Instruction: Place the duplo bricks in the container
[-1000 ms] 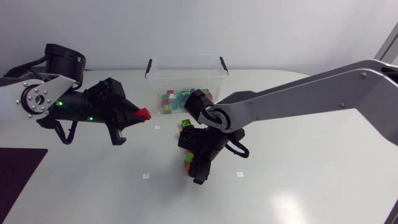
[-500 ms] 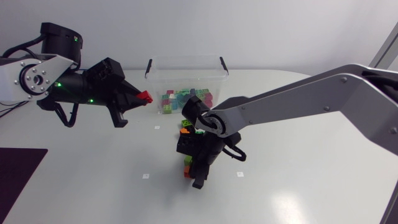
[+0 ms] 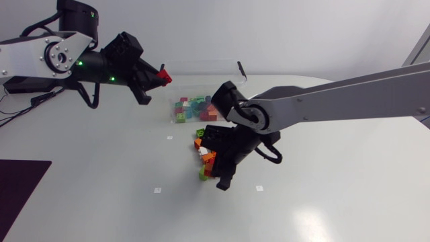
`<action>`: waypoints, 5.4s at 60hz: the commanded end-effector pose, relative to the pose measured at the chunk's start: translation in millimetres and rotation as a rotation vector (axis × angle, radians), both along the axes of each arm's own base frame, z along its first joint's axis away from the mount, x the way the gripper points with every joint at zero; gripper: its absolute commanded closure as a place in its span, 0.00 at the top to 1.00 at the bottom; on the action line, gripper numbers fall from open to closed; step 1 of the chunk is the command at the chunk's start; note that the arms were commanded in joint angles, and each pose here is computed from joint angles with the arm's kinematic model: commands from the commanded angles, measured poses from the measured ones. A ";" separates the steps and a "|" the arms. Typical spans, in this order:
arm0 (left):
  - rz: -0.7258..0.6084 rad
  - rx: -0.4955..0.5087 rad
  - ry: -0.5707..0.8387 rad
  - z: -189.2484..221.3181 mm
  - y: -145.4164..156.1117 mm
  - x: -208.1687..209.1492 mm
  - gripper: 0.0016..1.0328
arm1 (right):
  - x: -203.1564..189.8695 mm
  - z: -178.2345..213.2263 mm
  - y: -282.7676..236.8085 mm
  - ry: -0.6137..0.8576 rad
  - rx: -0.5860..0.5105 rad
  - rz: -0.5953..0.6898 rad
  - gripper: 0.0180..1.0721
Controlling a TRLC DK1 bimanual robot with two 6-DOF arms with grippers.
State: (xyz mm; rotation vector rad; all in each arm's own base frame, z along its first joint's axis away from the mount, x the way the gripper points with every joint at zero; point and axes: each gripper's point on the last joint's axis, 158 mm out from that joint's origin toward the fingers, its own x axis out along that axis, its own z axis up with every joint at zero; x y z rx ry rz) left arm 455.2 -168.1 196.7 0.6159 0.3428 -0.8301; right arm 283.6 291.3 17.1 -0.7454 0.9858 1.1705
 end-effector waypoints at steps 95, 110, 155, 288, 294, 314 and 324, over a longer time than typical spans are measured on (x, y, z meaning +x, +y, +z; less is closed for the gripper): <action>-0.003 -0.124 0.014 23.2 -24.9 7.8 0.95 | 215.1 150.1 -15.7 -0.396 0.371 -0.381 0.18; -0.098 -0.025 0.056 -26.8 -32.8 -32.5 0.95 | 253.5 156.6 -11.8 -0.426 0.397 -0.420 0.18; -0.254 0.114 0.186 -134.8 -61.0 -70.0 0.95 | 289.7 165.6 -2.3 -0.452 0.381 -0.464 0.86; 0.035 0.311 0.606 -209.8 -73.9 -114.7 0.24 | 18.0 27.6 -46.9 -0.120 0.138 -0.070 0.85; 0.044 0.300 0.569 -195.2 -60.8 -108.1 0.24 | 15.6 10.5 -44.9 -0.097 0.106 -0.037 0.85; 0.046 0.209 0.437 -135.4 -33.7 -94.6 0.24 | 18.1 -24.7 -41.1 -0.047 0.046 0.008 0.85; 0.055 0.140 0.351 -95.8 -30.1 -76.8 0.24 | 18.0 -30.2 -31.8 -0.046 0.032 0.030 0.85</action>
